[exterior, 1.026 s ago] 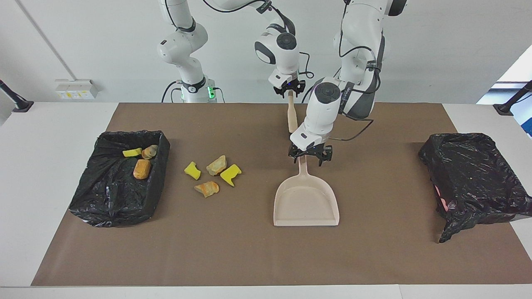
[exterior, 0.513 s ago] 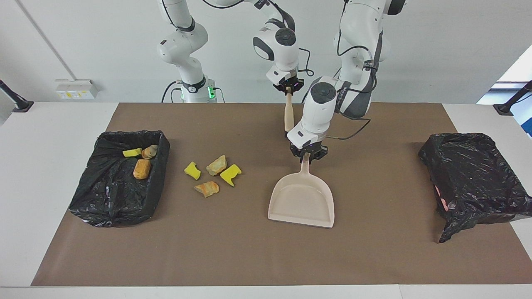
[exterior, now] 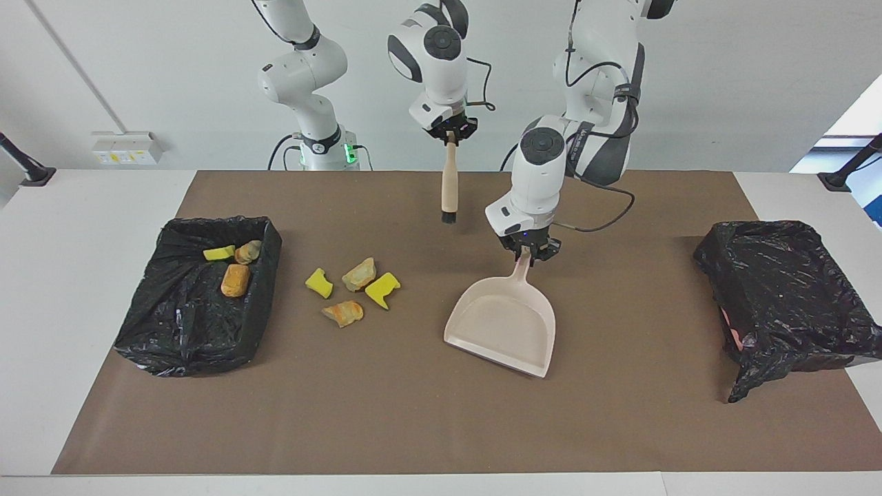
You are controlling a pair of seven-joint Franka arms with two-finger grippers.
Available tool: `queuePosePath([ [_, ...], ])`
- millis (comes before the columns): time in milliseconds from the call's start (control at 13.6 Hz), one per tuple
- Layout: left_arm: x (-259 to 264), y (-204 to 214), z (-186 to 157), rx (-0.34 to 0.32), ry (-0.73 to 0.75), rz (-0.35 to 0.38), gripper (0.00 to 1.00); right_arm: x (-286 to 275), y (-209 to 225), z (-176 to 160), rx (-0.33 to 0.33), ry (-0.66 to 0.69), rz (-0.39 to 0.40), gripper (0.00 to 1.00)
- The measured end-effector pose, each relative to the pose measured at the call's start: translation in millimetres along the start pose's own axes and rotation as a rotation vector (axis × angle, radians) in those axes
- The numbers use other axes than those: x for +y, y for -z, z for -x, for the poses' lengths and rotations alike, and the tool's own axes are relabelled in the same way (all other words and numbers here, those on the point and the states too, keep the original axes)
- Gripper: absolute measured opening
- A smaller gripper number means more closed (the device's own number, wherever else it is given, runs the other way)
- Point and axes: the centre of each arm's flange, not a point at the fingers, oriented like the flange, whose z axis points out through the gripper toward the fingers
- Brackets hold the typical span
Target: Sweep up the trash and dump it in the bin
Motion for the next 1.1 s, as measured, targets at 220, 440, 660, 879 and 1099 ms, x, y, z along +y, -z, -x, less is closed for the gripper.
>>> queuePosePath([
  [220,-18.4,-2.3,5.3,-0.003,-0.249,0.002,0.32,74.4,21.5,-55.7,0.066,0.064,0.070,0.26],
  [440,-26.0,-7.3,8.1,-0.010,-0.407,0.007,0.32,120.2,20.5,-104.1,0.089,0.124,0.203,0.26],
  [660,-18.4,-18.3,8.4,-0.029,-0.512,0.019,0.32,146.2,11.3,-155.7,0.123,0.185,0.297,0.26],
  [879,6.1,-25.2,6.3,-0.043,-0.565,0.025,0.32,176.1,-11.5,-191.5,0.103,0.210,0.326,0.26],
  [1099,19.8,-27.4,4.9,-0.046,-0.587,0.024,0.32,182.6,-31.0,-210.7,0.103,0.232,0.341,0.26],
])
